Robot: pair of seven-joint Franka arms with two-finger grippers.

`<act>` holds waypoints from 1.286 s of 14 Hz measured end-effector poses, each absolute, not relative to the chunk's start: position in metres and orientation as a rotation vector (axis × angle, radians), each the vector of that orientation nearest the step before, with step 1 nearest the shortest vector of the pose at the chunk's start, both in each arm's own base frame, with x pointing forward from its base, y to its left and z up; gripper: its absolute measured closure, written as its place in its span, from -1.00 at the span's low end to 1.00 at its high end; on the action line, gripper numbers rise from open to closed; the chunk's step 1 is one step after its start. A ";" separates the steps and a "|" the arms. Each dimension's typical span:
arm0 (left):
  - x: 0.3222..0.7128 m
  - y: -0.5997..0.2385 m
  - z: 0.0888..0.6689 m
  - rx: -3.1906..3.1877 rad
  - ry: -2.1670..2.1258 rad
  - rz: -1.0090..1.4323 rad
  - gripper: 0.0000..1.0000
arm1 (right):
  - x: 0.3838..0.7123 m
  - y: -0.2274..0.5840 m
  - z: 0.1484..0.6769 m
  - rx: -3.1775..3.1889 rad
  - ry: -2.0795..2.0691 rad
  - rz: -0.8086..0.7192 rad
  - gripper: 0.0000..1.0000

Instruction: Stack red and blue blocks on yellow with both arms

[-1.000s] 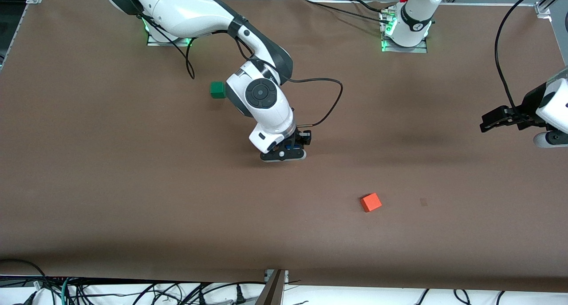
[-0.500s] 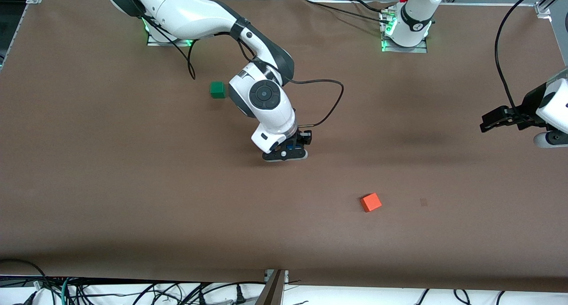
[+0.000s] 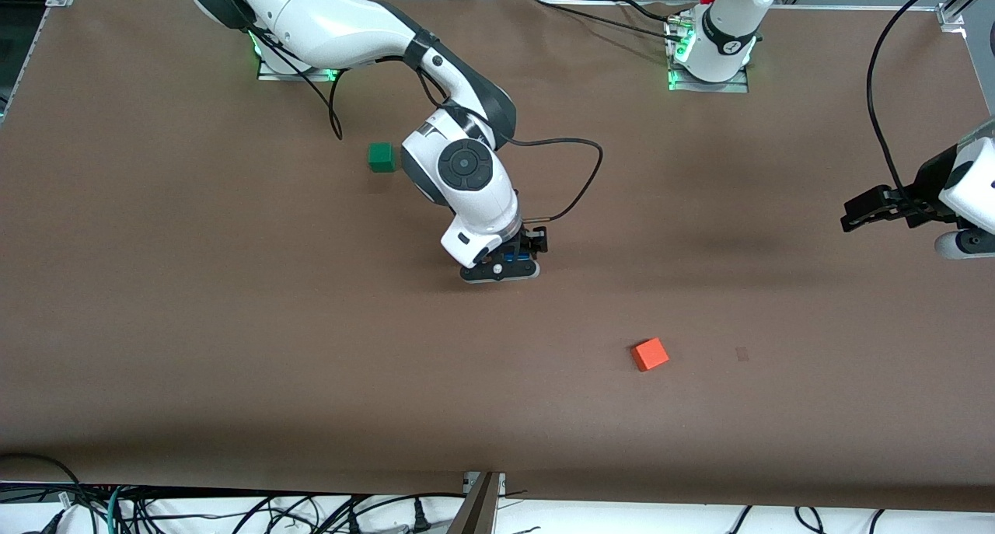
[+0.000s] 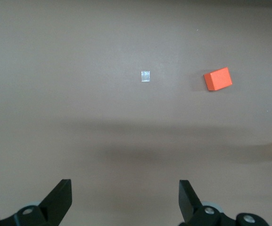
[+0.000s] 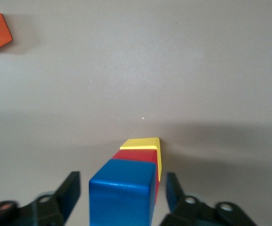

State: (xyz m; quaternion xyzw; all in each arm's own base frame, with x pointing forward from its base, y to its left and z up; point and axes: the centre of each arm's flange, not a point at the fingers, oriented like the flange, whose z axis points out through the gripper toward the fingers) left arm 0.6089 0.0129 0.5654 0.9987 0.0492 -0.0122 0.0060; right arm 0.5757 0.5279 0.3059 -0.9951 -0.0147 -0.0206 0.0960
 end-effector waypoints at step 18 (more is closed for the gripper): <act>0.609 0.013 0.566 3.125 0.154 -0.036 -1.00 | 0.591 0.342 0.537 -3.064 0.108 0.088 -1.00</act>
